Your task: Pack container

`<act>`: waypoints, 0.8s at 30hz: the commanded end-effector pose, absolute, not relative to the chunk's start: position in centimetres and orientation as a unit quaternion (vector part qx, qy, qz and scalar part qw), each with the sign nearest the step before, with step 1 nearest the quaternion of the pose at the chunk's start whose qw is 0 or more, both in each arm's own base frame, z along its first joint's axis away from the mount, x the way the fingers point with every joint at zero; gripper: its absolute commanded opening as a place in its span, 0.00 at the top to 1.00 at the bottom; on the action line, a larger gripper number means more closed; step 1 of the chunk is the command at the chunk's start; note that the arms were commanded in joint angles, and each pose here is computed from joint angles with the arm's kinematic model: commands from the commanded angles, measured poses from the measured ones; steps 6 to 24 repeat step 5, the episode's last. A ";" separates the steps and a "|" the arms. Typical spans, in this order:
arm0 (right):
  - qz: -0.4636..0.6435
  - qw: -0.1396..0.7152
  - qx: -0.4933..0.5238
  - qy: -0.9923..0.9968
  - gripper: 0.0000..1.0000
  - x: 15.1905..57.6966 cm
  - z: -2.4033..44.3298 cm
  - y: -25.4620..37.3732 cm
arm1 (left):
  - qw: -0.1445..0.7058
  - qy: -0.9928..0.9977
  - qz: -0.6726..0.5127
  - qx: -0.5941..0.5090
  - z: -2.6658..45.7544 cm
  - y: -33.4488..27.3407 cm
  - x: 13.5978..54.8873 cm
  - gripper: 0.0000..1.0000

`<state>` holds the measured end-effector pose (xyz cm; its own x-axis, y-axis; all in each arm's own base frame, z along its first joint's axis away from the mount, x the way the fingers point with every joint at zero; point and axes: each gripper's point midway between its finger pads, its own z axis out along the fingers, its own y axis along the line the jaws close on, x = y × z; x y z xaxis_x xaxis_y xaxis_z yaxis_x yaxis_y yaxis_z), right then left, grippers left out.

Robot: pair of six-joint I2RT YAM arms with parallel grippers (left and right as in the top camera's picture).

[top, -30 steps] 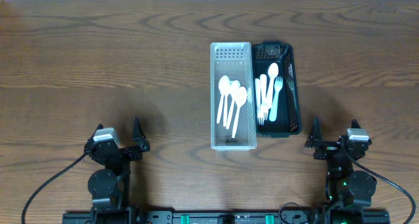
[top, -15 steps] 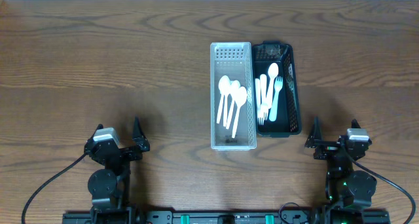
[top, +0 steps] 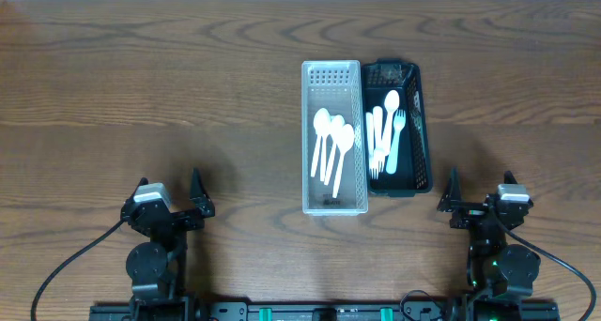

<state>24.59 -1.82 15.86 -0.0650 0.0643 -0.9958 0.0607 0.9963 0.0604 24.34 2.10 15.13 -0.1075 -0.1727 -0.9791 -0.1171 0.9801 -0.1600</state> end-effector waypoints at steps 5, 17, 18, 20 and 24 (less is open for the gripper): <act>0.007 0.683 0.036 0.730 0.01 24.6 15.8 -1.4 | 0.642 0.759 -0.004 -0.104 13.2 2.7 24.3 0.02; 0.007 0.683 0.036 0.730 0.01 24.6 15.8 -1.4 | 0.642 0.759 -0.004 -0.104 13.2 2.7 24.3 0.02; 0.007 0.683 0.036 0.730 0.01 24.6 15.8 -1.4 | 0.642 0.759 -0.004 -0.104 13.2 2.7 24.3 0.02; 0.007 0.683 0.036 0.730 0.01 24.6 15.8 -1.4 | 0.642 0.759 -0.004 -0.104 13.2 2.7 24.3 0.02; 0.007 0.683 0.036 0.730 0.01 24.6 15.8 -1.4 | 0.642 0.759 -0.004 -0.104 13.2 2.7 24.3 0.02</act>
